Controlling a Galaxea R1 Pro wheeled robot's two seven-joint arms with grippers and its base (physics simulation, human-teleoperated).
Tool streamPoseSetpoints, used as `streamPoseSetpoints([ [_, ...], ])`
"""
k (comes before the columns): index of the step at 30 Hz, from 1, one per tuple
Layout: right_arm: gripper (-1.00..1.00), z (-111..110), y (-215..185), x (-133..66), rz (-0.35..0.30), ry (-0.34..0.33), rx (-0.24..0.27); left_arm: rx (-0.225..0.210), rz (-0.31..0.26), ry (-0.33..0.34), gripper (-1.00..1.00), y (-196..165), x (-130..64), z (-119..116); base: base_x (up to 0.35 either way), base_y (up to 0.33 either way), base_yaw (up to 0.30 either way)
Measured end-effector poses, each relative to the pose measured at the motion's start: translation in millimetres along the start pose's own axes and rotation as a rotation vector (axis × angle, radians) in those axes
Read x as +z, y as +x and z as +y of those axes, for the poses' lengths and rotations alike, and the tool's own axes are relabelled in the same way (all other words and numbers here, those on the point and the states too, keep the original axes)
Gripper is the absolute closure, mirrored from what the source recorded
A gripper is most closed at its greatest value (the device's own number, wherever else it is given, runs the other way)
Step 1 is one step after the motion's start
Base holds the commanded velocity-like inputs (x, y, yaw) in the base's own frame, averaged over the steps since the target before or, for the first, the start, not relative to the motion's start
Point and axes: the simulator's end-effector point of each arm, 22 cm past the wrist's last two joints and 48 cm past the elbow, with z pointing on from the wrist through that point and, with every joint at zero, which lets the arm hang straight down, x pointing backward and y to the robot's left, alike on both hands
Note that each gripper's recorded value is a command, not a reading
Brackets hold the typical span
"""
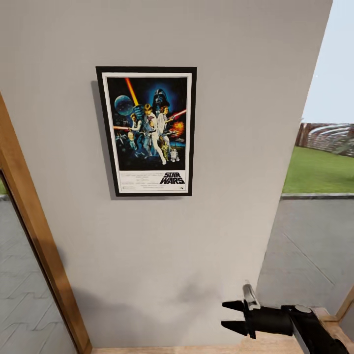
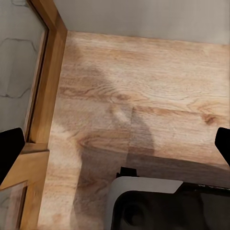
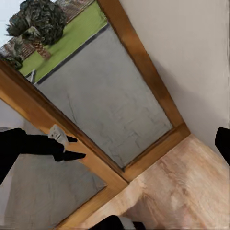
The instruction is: Pick up the poster from the kitchen countertop and hang it on one of the wall nails in the kitchen.
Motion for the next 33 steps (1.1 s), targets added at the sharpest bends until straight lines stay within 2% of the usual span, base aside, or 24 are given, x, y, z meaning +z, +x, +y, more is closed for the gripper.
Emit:
streamPoseSetpoints([
  [2,-1.00,-9.7,40.3,-11.9,0.013,0.025,0.089,0.000,0.000,0.000,-1.00,0.0,0.1,0.4,0.000,0.000,0.000],
  [3,-1.00,-20.7,74.8,-25.0,0.022,0.078,0.101,0.000,0.000,0.000,-1.00,-0.2,0.0,0.2,0.000,0.000,0.000],
  [4,-1.00,-14.4,121.1,-27.1,0.038,0.088,0.232,0.000,0.001,0.000,-1.00,-0.1,0.1,0.3,0.000,0.000,0.000],
  [7,-1.00,-18.3,161.1,-34.8,0.053,0.162,0.298,0.000,0.000,-0.001,-1.00,-0.2,0.1,0.6,0.000,0.000,0.000],
  [8,-1.00,-34.7,208.6,-50.5,0.089,0.330,0.348,0.000,0.000,-0.001,-1.00,-0.2,0.1,0.8,0.000,0.000,0.000],
  [9,-1.00,-24.9,231.1,-52.6,0.119,0.337,0.392,0.000,0.001,-0.001,-1.00,0.1,0.0,0.8,0.000,0.000,0.000],
  [11,-1.00,-25.2,256.6,-66.0,0.149,0.404,0.425,0.000,0.001,-0.002,-1.00,0.2,0.0,1.0,0.000,0.000,0.000],
  [14,-1.00,-31.1,276.5,-77.2,0.177,0.484,0.447,0.000,0.002,-0.001,-1.00,0.5,0.0,0.5,0.000,0.000,0.000],
  [15,-1.00,-46.7,316.9,-103.2,0.258,0.677,0.480,0.001,0.003,-0.001,-1.00,0.9,0.0,0.0,0.000,0.000,0.000],
  [18,-1.00,-57.2,329.7,-117.3,0.287,0.778,0.486,0.002,0.003,-0.001,-1.00,1.0,0.0,-0.1,0.000,0.000,0.000],
  [20,-1.00,-66.4,345.3,-129.6,0.327,0.894,0.488,0.003,0.006,-0.001,-1.00,2.3,-0.1,-0.2,0.000,0.000,0.000],
  [23,-1.00,-70.6,364.9,-141.0,0.376,1.024,0.489,0.006,0.027,0.001,-1.00,12.5,-0.8,-0.9,0.000,0.000,0.000],
  [24,-1.00,-77.2,384.3,-165.9,0.452,1.252,0.470,0.010,0.056,0.004,-1.00,26.3,-2.3,-2.0,0.000,0.000,0.000],
  [27,-1.00,-79.4,387.0,-177.8,0.476,1.342,0.457,0.011,0.061,0.005,-1.00,28.7,-2.5,-2.4,0.000,0.000,0.000],
  [33,-1.00,-79.5,387.2,-178.3,0.478,1.359,0.454,0.011,0.062,0.005,-1.00,29.5,-2.6,-2.4,0.000,0.000,0.000],
])
